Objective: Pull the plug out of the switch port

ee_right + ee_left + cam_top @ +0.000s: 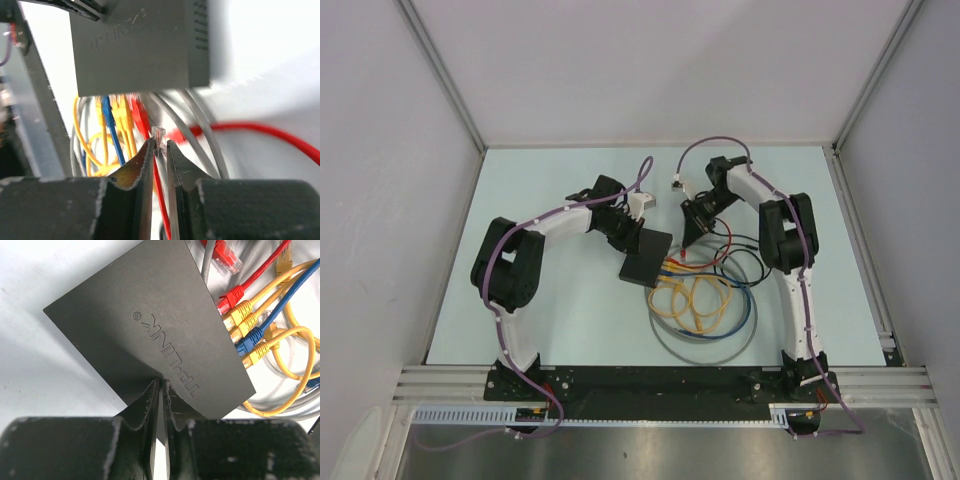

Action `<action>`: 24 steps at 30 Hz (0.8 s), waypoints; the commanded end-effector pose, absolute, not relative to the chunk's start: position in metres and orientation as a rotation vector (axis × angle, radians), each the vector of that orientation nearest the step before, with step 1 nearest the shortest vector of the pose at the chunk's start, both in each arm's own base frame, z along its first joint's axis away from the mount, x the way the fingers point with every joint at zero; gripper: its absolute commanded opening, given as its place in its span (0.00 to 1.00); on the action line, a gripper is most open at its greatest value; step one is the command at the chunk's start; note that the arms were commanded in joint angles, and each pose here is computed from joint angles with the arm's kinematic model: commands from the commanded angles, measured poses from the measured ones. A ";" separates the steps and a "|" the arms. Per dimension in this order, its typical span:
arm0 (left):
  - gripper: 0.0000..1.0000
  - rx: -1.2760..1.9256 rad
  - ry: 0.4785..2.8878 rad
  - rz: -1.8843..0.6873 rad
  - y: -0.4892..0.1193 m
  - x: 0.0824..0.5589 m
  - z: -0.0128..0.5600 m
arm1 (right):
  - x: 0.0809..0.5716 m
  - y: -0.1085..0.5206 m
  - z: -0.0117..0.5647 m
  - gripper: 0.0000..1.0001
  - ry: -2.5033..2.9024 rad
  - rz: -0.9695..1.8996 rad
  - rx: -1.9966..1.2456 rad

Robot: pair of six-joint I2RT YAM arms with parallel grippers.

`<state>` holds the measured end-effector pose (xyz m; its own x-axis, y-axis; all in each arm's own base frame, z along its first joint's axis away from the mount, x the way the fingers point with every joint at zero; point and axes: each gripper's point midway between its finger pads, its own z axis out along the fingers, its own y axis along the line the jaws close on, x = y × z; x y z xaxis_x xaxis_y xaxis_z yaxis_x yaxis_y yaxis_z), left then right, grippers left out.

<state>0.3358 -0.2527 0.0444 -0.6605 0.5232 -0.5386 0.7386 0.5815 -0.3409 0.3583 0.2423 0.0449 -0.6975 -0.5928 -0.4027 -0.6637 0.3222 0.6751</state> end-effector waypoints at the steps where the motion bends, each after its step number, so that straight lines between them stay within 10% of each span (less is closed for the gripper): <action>1: 0.13 1.073 2.485 -0.723 -0.247 0.328 0.025 | 0.397 0.211 0.103 0.00 2.374 1.018 -1.191; 8: 0.13 1.057 2.481 -0.749 -0.252 0.329 0.028 | 0.415 0.158 0.090 0.02 2.518 0.773 -1.002; 16: 0.10 1.053 2.441 -0.787 -0.258 0.332 0.045 | 0.427 0.141 0.117 0.51 2.497 0.661 -0.814; 24: 0.37 1.052 2.256 -0.831 -0.267 0.338 0.118 | 0.398 0.202 0.142 0.56 2.410 0.916 -0.907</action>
<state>0.3338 -0.2567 0.0543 -0.6574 0.5274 -0.5382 0.7432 0.5718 -0.3474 0.4108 0.1575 0.1062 -0.7619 -0.4241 -0.4895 -0.6277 0.6698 0.3967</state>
